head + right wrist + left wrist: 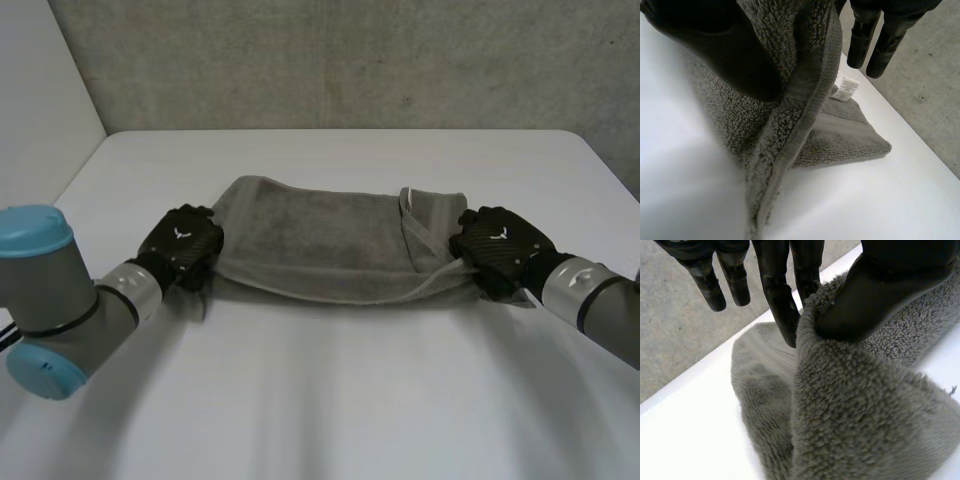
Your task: Fold the towel.
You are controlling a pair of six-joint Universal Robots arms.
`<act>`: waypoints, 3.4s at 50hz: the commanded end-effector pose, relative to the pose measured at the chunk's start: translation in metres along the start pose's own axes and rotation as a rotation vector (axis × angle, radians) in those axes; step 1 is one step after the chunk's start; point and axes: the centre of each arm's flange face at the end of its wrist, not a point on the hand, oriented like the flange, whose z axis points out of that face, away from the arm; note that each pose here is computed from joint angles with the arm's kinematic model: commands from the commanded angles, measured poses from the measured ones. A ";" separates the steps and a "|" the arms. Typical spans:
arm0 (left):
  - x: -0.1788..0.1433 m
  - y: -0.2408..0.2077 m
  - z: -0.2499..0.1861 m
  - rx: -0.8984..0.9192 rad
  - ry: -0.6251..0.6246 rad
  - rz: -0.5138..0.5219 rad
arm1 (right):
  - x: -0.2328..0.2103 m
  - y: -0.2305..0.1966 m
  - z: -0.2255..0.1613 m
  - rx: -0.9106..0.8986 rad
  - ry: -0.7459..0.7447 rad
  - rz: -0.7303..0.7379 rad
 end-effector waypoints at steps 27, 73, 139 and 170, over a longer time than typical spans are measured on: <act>0.044 -0.003 0.000 -0.005 0.054 0.024 | -0.016 0.009 0.016 -0.042 -0.032 0.046; 0.034 -0.023 -0.068 -0.084 -0.038 0.013 | -0.006 0.011 -0.025 -0.108 0.014 0.079; -0.053 -0.175 -0.119 0.233 -0.184 -0.033 | 0.108 -0.148 -0.105 0.297 0.198 -0.041; -0.095 -0.302 -0.080 0.911 -0.374 0.172 | 0.142 -0.247 -0.047 0.650 0.557 -0.278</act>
